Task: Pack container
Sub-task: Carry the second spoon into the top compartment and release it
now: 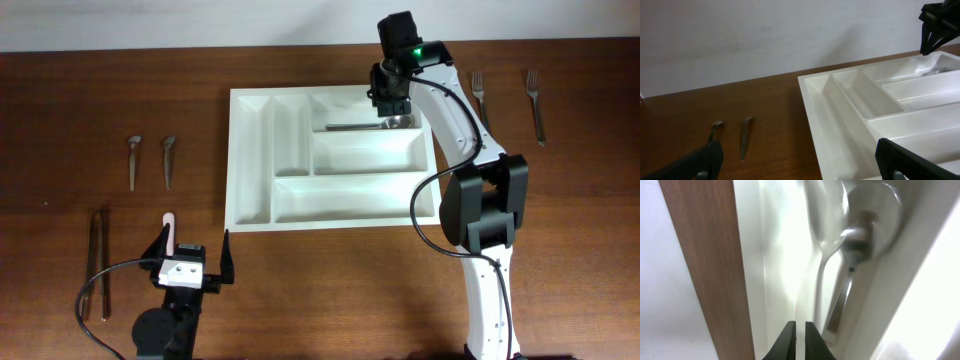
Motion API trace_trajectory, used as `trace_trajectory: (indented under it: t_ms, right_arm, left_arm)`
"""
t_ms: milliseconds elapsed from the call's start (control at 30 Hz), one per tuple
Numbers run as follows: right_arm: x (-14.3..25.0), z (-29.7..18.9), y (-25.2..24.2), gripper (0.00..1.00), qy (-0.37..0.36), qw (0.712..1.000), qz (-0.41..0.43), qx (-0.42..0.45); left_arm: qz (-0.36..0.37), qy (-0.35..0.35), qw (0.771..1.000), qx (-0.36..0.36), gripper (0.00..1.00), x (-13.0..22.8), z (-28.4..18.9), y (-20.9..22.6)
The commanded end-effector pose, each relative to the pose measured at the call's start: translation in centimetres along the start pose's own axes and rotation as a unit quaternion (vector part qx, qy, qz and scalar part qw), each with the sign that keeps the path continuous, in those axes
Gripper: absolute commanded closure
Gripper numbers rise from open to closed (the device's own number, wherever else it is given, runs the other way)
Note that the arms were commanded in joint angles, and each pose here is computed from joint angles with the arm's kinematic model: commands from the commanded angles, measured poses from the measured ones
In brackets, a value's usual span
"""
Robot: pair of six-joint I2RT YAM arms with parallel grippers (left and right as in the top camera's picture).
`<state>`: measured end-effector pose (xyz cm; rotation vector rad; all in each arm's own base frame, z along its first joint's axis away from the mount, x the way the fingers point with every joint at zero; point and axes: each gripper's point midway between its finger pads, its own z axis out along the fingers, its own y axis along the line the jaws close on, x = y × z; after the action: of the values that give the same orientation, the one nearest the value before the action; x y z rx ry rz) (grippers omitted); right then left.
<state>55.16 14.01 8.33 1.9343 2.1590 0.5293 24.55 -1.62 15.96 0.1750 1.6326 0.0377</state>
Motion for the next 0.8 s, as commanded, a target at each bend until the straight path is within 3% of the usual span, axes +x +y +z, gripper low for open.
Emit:
trace_trajectory:
  t_ms: [0,200,267,367,633,767]
  right_arm:
    - [-0.1,2.2,-1.4,0.92,-0.008,1.000,-0.004,0.025]
    - [-0.1,2.6,-1.4,0.92,-0.006,0.999,-0.031,0.026]
    - [-0.1,2.6,-1.2,0.88,-0.005,0.999,-0.047,0.022]
    - [-0.8,2.5,-0.1,0.60,-0.007,0.993,-0.116,0.002]
    - [-6.3,-1.0,3.2,0.26,-0.031,0.969,-0.243,-0.044]
    - [-9.6,-4.4,5.6,0.13,-0.063,0.935,-0.340,-0.076]
  left_arm:
    - [0.006,0.001,1.000,-0.001,0.01,0.2,0.0,0.1]
    - [0.006,0.001,1.000,-0.001,0.01,0.2,0.0,0.1]
    - [0.006,0.001,1.000,-0.001,0.01,0.2,0.0,0.1]
    - [0.006,0.001,1.000,-0.001,0.01,0.2,0.0,0.1]
    - [0.006,0.001,1.000,-0.001,0.01,0.2,0.0,0.1]
    - [0.006,0.001,1.000,-0.001,0.01,0.2,0.0,0.1]
